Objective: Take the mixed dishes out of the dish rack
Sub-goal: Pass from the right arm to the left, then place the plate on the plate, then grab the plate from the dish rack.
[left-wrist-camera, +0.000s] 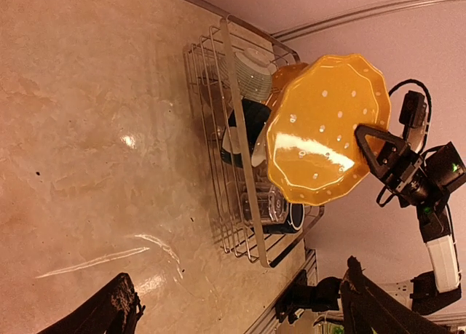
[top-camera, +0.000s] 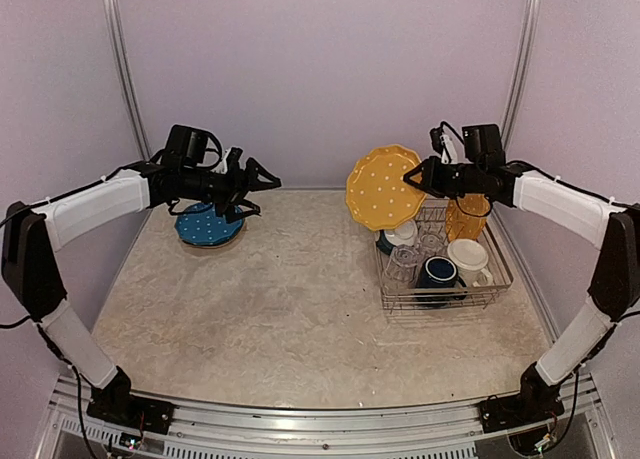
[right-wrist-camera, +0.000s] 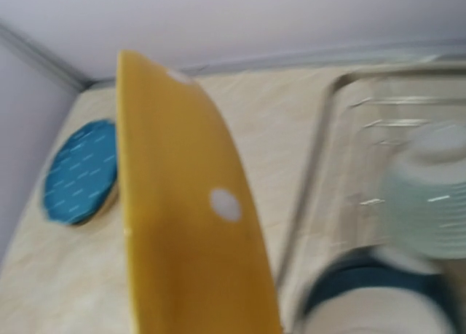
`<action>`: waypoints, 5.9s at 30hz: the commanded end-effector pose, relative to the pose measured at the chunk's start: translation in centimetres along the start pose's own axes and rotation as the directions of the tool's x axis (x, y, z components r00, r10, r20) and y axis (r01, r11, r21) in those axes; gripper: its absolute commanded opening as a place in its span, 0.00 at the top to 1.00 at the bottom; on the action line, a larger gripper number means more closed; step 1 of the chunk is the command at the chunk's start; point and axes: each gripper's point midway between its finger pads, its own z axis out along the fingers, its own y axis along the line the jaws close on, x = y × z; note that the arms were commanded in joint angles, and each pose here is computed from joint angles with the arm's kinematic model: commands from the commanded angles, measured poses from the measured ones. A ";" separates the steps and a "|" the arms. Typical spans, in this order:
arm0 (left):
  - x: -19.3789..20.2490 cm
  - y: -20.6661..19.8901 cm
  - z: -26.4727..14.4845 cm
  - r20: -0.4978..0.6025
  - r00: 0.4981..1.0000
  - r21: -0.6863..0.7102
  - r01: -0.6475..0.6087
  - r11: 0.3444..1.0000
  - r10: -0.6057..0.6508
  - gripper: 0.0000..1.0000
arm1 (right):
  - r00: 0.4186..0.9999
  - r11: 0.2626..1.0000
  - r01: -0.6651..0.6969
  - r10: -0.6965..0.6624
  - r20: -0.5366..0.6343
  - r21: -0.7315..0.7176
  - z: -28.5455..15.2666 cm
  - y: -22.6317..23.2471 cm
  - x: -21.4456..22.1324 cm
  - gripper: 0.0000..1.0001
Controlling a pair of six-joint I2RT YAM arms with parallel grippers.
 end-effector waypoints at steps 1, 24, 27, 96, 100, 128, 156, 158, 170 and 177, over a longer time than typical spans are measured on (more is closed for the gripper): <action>0.7 -2.4 1.8 -0.070 0.997 0.125 0.037 0.991 -0.029 0.07 | 0.995 0.958 0.018 0.010 0.098 -0.285 0.4 7.1 -2.4 1.00; 3.4 -1.4 7.8 -0.257 0.954 0.211 0.212 0.954 -0.155 0.23 | 0.995 0.857 -0.097 0.067 -0.077 -0.505 5.0 13.2 3.1 1.00; 3.3 -1.5 8.0 -0.259 0.952 0.228 0.223 0.948 -0.161 0.29 | 0.993 0.851 -0.107 0.070 -0.092 -0.514 5.2 13.4 3.6 1.00; -10.6 23.2 -9.4 0.363 0.869 -0.203 0.425 0.882 -0.335 1.00 | 0.928 0.707 0.348 -0.352 -0.121 0.615 -5.2 -4.3 -1.4 0.03; -10.9 24.4 -9.4 0.369 0.873 -0.233 0.420 0.877 -0.319 1.00 | 0.930 0.698 0.341 -0.348 -0.117 0.629 -5.9 -4.9 -1.3 0.02; -10.2 27.9 -9.7 0.371 0.882 -0.379 0.430 0.819 -0.291 0.45 | 0.935 0.643 0.314 -0.336 -0.111 0.698 -8.6 -7.3 -2.6 0.01; -2.1 11.5 -10.2 0.253 0.966 -0.393 0.047 0.918 0.058 0.19 | 0.989 0.591 0.143 -0.106 -0.099 0.794 -8.6 -20.7 -3.2 0.16; -1.8 9.8 -10.1 0.253 0.963 -0.379 0.009 0.926 0.095 0.18 | 0.989 0.599 0.145 -0.102 -0.104 0.787 -7.9 -21.0 -3.2 0.21; -0.1 5.1 -6.9 0.205 0.964 -0.311 -0.098 0.945 0.167 0.18 | 0.991 0.570 0.135 -0.065 -0.119 0.810 -5.5 -24.0 -1.8 0.52; -0.3 3.7 -5.5 0.196 0.967 -0.283 -0.105 0.953 0.165 0.18 | 0.991 0.543 0.132 -0.056 -0.121 0.829 -5.3 -24.9 -1.4 0.65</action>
